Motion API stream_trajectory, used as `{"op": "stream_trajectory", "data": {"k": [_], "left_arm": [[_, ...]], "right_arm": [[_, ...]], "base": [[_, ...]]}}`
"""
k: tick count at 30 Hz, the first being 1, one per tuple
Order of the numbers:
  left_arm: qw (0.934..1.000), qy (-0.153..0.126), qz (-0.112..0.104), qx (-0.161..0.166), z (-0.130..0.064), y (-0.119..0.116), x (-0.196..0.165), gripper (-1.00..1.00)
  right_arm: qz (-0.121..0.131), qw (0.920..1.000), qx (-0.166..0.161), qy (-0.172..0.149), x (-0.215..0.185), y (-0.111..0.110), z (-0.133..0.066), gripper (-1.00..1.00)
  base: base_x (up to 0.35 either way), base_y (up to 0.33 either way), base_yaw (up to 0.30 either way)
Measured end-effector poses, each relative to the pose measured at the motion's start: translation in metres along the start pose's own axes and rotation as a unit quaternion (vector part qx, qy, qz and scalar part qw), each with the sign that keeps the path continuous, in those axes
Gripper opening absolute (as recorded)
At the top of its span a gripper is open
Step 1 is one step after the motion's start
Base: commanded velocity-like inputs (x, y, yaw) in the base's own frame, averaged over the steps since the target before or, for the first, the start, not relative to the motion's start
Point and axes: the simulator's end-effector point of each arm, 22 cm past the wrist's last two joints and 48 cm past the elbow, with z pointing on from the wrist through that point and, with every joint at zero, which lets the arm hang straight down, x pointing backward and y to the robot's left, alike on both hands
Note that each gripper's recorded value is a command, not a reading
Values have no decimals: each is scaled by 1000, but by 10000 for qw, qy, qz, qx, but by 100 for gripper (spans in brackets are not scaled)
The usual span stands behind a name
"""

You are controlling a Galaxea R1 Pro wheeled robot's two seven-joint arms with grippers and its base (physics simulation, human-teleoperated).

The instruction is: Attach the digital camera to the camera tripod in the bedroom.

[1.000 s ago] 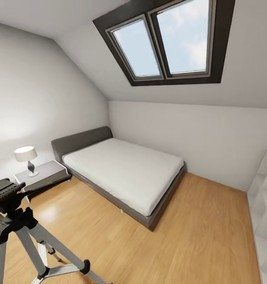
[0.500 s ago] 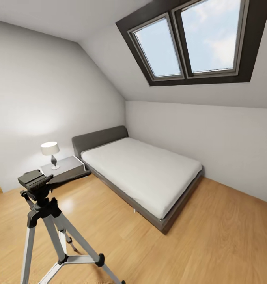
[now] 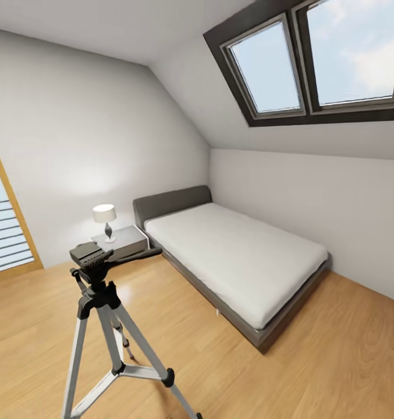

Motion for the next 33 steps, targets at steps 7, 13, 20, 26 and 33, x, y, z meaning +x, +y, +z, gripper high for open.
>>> {"op": "stream_trajectory", "data": {"k": [7, 13, 20, 26, 33], "left_arm": [[10000, 4, 5, 4, 0, -1, 1, -100], [10000, 1, 11, 6, 0, -1, 1, -100], [10000, 3, 20, 9, 0, -1, 1, -100], [10000, 2, 32, 9, 0, -1, 1, -100], [10000, 2, 29, 9, 0, -1, 1, -100]], "right_arm": [[0, 10000, 1, 2, 0, 0, 0, 100], [0, 10000, 0, 5, 1, 0, 0, 100], [0, 10000, -1, 3, 0, 0, 0, 100], [2, 10000, -5, 4, 0, 1, 0, 100], [0, 10000, -5, 1, 0, 1, 0, 100]], "base": [[0, 0, 283], [25, -9, 283], [180, -135, 283], [229, -184, 283], [235, -190, 283]]}}
